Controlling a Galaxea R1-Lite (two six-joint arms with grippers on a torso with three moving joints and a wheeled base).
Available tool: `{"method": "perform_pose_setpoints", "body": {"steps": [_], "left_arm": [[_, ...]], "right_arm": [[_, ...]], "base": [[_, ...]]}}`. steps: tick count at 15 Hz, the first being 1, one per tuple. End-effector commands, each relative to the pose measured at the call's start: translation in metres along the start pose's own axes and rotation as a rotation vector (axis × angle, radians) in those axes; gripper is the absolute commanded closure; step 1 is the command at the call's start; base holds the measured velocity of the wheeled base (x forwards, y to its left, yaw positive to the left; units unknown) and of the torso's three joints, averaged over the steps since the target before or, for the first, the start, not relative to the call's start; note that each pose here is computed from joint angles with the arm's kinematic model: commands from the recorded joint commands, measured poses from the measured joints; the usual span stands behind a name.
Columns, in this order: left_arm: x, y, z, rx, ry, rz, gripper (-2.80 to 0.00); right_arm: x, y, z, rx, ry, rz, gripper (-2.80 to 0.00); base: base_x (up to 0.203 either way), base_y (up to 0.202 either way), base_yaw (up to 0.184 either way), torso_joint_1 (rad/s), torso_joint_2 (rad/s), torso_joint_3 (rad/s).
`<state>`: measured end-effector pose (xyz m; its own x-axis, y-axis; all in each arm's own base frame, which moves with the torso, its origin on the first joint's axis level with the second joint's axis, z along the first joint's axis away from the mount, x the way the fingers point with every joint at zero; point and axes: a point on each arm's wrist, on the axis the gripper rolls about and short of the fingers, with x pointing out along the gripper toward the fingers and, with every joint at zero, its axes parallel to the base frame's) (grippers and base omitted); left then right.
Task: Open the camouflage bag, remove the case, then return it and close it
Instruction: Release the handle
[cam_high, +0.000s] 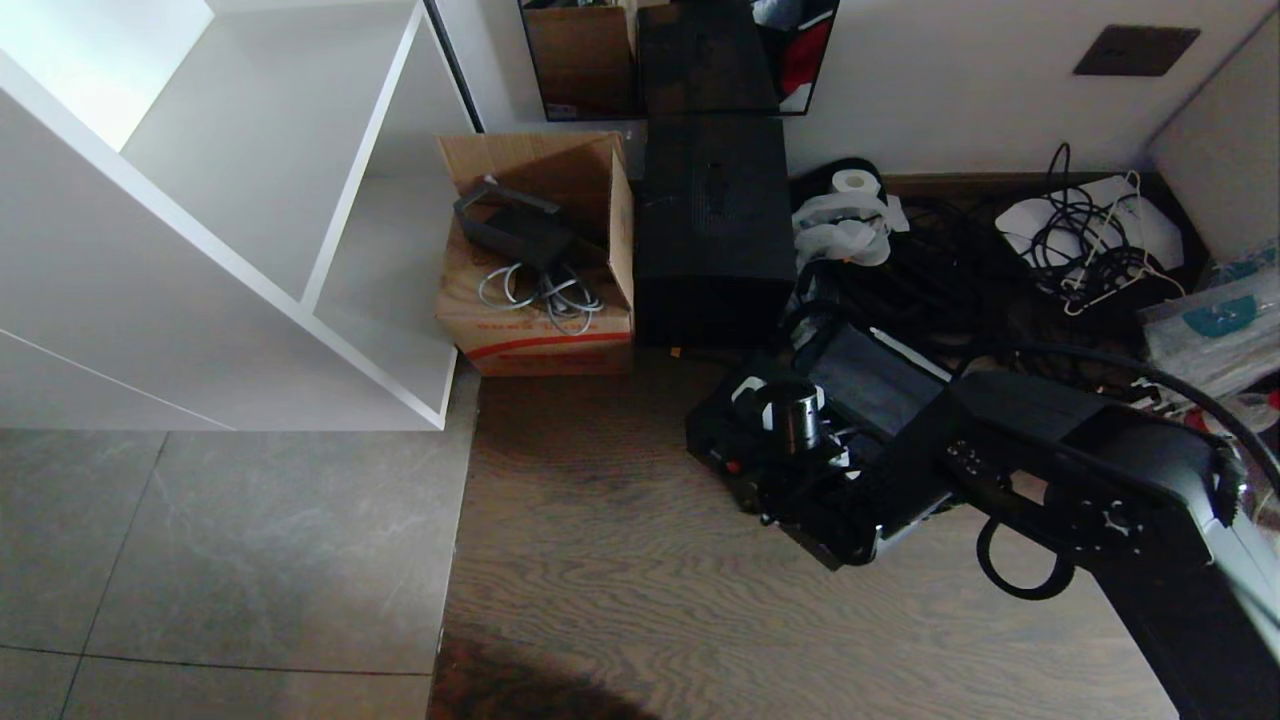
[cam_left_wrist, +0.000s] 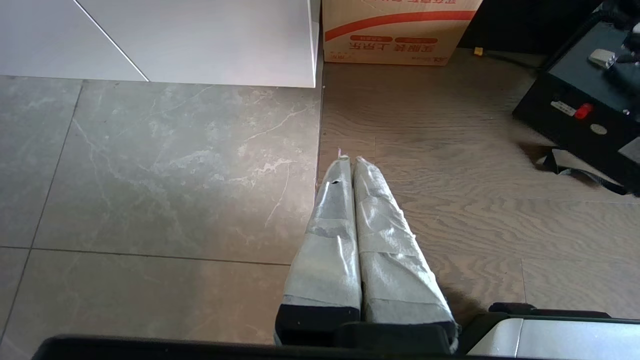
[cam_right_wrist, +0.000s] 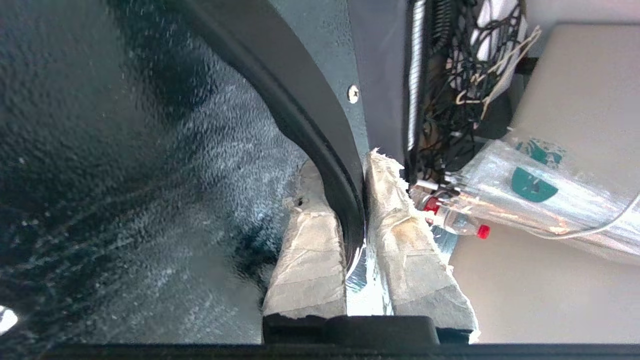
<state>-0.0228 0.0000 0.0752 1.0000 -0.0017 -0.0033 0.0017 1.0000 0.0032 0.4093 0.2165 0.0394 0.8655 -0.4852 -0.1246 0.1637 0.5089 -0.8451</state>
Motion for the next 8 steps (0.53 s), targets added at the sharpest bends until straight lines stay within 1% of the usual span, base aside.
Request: {"method": "perform_pose_setpoints", "body": {"steps": [1,3,8], "left_arm": [[0.0,0.0,0.0,0.0,0.0,0.0,0.0],[0.0,0.0,0.0,0.0,0.001,0.001,0.0],[0.0,0.0,0.0,0.0,0.001,0.0,0.0]], "right_arm": [[-0.002,0.004,-0.001,-0.01,0.001,0.0,0.0],[-0.002,0.006,-0.001,-0.013,0.001,0.002,0.0],[-0.002,0.02,-0.008,-0.044,0.009,0.019,0.0]], "base": [[0.0,0.0,0.0,0.0,0.0,0.0],[0.0,0.0,0.0,0.0,0.0,0.0],[0.0,0.0,0.0,0.0,0.0,0.0]]}}
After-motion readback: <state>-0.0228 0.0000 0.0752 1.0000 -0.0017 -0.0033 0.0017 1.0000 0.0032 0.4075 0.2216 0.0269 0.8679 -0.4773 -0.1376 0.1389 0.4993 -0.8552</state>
